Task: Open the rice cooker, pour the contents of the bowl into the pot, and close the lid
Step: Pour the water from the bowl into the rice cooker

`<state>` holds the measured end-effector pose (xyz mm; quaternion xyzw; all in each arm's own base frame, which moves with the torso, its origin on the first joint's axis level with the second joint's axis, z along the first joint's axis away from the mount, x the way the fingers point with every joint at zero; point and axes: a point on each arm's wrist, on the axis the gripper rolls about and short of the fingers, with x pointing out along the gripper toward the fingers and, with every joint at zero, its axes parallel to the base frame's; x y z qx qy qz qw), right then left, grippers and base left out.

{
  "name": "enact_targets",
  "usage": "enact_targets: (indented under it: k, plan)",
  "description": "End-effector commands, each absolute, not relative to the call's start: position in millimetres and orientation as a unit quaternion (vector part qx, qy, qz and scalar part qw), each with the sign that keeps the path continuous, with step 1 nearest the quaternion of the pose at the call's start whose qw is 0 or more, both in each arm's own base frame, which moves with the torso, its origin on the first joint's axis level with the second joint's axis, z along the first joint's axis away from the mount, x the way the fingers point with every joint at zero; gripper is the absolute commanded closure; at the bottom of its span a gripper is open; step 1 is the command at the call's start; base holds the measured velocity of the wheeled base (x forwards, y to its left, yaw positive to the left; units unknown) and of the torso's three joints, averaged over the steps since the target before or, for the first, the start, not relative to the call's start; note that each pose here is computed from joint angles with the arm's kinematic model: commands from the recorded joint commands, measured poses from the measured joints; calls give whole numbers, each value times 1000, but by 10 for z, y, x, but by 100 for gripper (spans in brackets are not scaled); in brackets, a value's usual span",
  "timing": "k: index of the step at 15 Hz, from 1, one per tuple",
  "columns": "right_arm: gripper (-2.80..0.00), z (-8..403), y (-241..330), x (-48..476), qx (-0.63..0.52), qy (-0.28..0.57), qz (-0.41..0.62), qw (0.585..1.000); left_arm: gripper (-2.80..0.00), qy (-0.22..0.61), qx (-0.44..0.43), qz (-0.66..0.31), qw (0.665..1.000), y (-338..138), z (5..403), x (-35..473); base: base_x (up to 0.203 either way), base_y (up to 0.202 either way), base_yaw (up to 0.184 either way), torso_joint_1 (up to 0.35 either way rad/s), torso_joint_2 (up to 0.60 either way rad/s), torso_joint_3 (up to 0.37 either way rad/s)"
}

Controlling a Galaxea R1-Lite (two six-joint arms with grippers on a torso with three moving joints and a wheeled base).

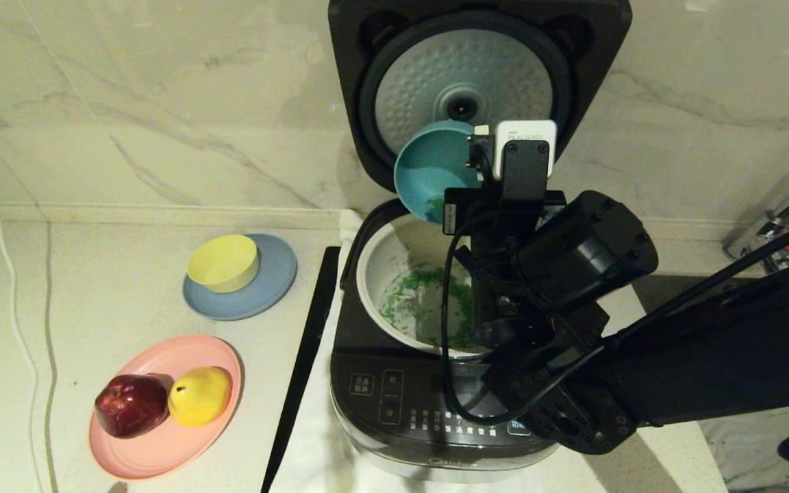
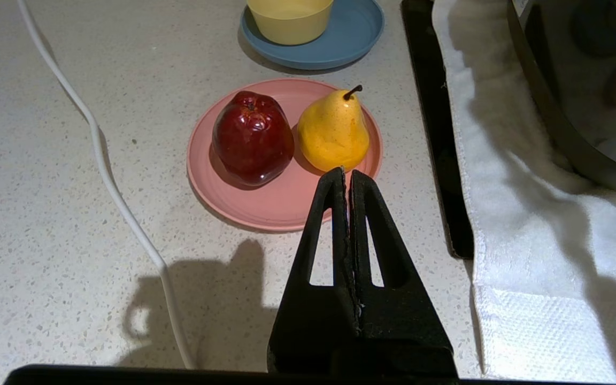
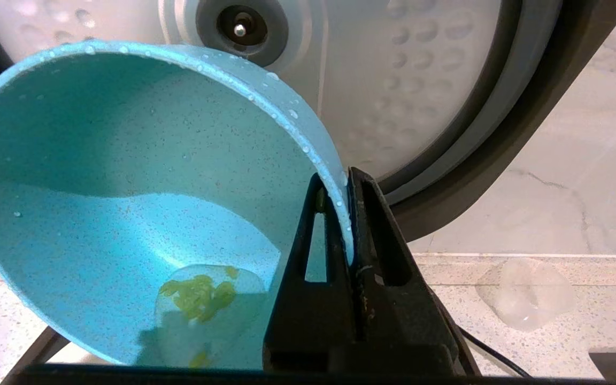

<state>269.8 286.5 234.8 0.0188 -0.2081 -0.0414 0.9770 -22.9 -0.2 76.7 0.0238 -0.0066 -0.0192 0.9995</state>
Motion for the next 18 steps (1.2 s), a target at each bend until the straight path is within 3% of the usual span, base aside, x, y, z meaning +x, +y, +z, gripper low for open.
enact_targets:
  k: [1, 12, 18]
  plan:
    - [0, 2350, 2856, 2695, 20, -208, -46, 977, 0, -3, 24, -19, 1000, -2, 746, -222, 0, 0, 0, 0, 0, 0]
    - [0, 2254, 2910, 2726, 12, -200, -44, 979, 0, -3, 24, -19, 1000, -2, 746, -222, 0, 0, 0, 0, 0, 0]
    - [0, 2450, 2852, 2646, 36, -217, -44, 975, 0, -3, 24, -19, 1000, -2, 746, -222, 0, 0, 0, 0, 0, 0]
